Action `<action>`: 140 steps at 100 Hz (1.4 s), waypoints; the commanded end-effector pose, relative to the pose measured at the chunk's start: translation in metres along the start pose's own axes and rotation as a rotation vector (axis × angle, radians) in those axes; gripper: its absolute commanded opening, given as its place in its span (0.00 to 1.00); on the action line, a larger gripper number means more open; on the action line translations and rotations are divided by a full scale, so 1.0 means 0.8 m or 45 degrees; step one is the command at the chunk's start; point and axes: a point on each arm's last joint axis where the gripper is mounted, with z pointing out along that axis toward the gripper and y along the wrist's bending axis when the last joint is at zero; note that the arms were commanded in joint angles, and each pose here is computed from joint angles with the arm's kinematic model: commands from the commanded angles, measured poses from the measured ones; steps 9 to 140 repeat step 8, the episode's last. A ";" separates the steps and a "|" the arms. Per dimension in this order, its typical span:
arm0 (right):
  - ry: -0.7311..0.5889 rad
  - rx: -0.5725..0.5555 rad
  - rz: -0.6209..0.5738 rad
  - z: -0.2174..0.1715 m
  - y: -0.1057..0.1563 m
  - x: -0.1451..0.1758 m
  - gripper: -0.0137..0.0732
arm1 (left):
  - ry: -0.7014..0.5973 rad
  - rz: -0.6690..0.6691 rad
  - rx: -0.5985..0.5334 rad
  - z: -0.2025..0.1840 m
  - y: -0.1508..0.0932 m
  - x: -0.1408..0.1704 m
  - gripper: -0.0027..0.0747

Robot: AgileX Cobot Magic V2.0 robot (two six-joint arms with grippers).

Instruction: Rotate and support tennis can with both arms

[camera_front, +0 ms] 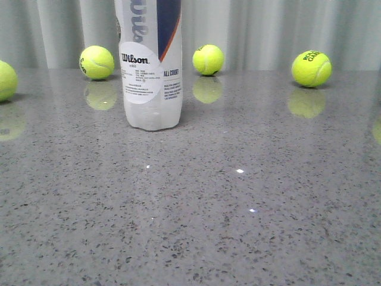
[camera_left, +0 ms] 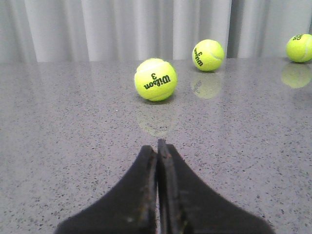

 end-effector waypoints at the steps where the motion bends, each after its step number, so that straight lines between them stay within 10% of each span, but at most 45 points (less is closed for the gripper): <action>1: -0.138 -0.003 -0.008 -0.004 0.001 -0.017 0.08 | -0.089 -0.018 -0.004 0.000 0.000 0.009 0.01; 140: -0.138 -0.003 -0.008 -0.004 0.001 -0.017 0.08 | -0.089 -0.018 -0.004 0.000 0.000 0.009 0.01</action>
